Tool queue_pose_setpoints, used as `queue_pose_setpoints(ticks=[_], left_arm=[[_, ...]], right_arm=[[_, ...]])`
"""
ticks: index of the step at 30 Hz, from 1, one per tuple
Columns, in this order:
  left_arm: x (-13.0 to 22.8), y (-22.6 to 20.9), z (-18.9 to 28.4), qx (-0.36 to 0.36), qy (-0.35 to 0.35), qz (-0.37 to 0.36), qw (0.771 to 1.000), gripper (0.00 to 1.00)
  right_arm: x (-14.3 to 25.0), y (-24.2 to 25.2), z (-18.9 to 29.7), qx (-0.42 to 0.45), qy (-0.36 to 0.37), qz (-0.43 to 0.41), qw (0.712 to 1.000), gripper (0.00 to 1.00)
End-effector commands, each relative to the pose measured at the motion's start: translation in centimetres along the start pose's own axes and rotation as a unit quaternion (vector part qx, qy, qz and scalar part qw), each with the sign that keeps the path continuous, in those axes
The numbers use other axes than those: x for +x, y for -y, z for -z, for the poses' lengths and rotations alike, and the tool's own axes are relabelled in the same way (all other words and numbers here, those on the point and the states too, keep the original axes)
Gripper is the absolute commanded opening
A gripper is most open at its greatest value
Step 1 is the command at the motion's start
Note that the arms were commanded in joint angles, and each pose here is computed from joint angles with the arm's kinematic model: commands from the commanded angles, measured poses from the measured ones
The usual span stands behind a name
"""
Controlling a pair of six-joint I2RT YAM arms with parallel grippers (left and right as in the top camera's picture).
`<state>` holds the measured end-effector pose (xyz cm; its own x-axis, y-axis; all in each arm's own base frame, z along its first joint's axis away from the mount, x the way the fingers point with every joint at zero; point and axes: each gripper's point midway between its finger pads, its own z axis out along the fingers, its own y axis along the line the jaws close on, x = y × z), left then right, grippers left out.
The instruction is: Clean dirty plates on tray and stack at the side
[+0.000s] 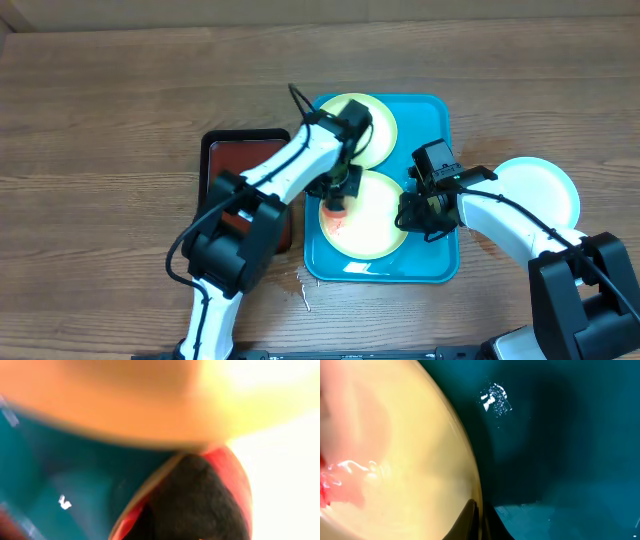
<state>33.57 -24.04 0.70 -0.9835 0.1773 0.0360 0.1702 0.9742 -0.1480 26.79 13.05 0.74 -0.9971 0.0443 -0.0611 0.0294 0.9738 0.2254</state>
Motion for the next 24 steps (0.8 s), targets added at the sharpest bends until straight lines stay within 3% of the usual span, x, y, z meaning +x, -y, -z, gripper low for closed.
queue_pose_setpoints(ticks=[1, 4, 8, 13, 20, 24], left_arm=[[0.2, 3.0, -0.7, 0.103, -0.025, -0.019, 0.994, 0.04], [1.1, 5.2, -0.4, 0.147, -0.038, -0.053, 0.987, 0.04], [3.3, 6.1, -0.6, 0.14, -0.067, -0.089, 0.984, 0.04], [4.8, 2.9, -1.1, 0.045, -0.091, -0.086, 0.991, 0.04], [4.6, -2.8, -2.3, -0.107, -0.069, -0.073, 0.989, 0.04], [5.5, -4.1, -3.6, -0.127, -0.074, -0.06, 0.987, 0.04]], right_arm=[[0.1, 0.7, -0.2, 0.017, -0.001, 0.004, 1.0, 0.04], [0.1, 0.7, -0.2, 0.017, -0.001, 0.004, 1.0, 0.04], [0.2, 0.8, -0.2, 0.018, -0.002, 0.004, 1.0, 0.04], [0.3, 0.8, -0.2, 0.018, -0.004, 0.003, 1.0, 0.04], [0.2, 0.8, -0.2, 0.018, -0.003, 0.002, 1.0, 0.04], [-0.3, 0.6, -0.2, 0.013, 0.009, -0.047, 0.999, 0.04]])
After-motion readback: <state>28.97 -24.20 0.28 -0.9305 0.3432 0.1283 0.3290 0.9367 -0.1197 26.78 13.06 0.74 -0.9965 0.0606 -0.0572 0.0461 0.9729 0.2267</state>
